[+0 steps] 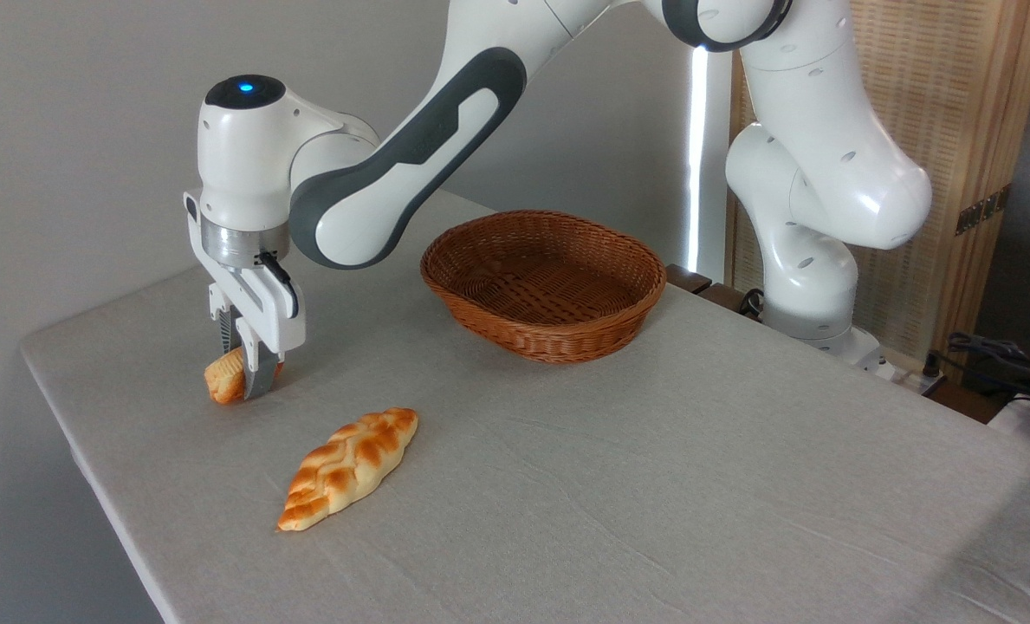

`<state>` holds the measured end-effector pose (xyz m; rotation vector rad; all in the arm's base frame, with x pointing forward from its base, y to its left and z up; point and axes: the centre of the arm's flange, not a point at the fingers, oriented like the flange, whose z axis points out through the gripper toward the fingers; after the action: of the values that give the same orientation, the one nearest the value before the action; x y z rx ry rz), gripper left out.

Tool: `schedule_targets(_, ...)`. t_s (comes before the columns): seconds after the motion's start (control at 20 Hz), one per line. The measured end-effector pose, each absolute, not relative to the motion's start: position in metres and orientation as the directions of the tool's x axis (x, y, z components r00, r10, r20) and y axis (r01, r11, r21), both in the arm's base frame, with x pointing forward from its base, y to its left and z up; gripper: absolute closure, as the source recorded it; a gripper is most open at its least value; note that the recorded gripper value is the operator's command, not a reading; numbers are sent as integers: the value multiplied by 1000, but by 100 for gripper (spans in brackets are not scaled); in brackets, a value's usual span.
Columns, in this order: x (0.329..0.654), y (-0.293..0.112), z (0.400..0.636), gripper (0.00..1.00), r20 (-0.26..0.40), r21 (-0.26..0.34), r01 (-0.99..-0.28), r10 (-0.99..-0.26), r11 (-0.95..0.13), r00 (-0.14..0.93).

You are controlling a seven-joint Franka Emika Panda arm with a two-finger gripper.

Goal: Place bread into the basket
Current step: 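Close the gripper around the small round bun, then lift the bun and carry it over the wicker basket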

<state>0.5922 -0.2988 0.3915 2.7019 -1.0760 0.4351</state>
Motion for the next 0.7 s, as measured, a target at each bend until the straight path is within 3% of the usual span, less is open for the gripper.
schedule_targets(0.3,595,-289,410,94,345,65,-686,-629,-725,697)
schedule_targets(0.5,573,-276,469,93,272,49,-690,-655,-722,705)
schedule_targets(0.7,518,-272,533,93,158,126,-690,-672,-713,724)
